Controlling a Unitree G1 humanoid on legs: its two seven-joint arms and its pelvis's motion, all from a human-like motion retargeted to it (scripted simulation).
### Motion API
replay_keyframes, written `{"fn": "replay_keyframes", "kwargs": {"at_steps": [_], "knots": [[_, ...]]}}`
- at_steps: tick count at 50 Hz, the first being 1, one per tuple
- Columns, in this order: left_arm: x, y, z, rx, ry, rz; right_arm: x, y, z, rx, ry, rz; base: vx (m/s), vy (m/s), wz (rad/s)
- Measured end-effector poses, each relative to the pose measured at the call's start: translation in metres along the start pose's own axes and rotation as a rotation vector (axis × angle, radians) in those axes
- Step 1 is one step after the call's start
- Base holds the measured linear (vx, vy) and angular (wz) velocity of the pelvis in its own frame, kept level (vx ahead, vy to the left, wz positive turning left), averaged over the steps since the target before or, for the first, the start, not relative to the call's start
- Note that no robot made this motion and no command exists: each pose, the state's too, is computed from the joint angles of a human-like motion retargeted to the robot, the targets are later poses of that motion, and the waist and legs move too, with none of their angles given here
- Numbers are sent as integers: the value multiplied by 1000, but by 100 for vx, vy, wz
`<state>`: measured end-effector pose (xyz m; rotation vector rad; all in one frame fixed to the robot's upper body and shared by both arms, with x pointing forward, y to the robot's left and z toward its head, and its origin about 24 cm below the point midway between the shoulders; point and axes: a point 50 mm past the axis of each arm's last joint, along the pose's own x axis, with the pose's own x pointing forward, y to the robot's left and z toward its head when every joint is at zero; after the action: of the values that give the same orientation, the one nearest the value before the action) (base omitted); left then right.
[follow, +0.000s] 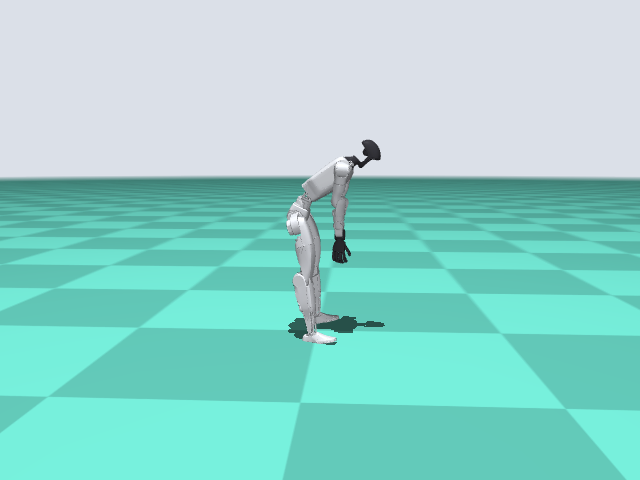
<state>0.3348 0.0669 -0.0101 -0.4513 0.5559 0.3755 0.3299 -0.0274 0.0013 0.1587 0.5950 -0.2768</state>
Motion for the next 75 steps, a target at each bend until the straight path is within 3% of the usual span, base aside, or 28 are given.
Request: {"fn": "replay_keyframes", "kwargs": {"at_steps": [7, 8, 10, 16, 19, 24, 30, 35, 40, 44, 49, 60, 75], "knots": [[-21, 47, -91, 93, 197, 132, -10, -49, -107, 79, 322, -157, 3, 0, 20], [-25, 53, -98, 55, 233, 209, -13, -56, -116, 37, 350, -221, 8, 1, 13], [-31, 44, -109, -241, 320, 171, -18, -58, -131, 5, 409, -172, 3, 0, 3], [-27, 41, -104, -291, 333, 133, -15, -54, -125, 59, 407, -129, 7, 1, -1], [-18, 39, -81, 84, 210, 132, -7, -39, -92, 48, 287, -112, 11, 1, -4], [-6, -10, -14, 110, 90, -15, 8, -18, -11, 131, 112, -64, 12, 1, -9], [-38, -102, 128, 159, -260, -175, -13, 6, 162, 249, -232, 27, 14, 1, -11], [-144, -174, 256, 79, -682, -401, -115, 11, 322, 251, -781, 91, 15, 1, -4], [-292, -190, 346, 28, -1230, -608, -272, 16, 407, 284, -1298, 255, 18, 1, 2], [-369, -185, 364, -39, -1431, -724, -351, 8, 426, 264, -1522, 252, 20, 1, 4], [-394, -173, 379, -71, -1498, -762, -389, 12, 426, 242, -1625, 216, 18, 1, 2], [-369, -177, 378, 136, -1526, -673, -363, 11, 426, 325, -1562, 366, 9, 0, -2], [-362, -181, 376, 140, -1483, -620, -349, 7, 430, 306, -1499, 434, -2, -1, -3]]}}
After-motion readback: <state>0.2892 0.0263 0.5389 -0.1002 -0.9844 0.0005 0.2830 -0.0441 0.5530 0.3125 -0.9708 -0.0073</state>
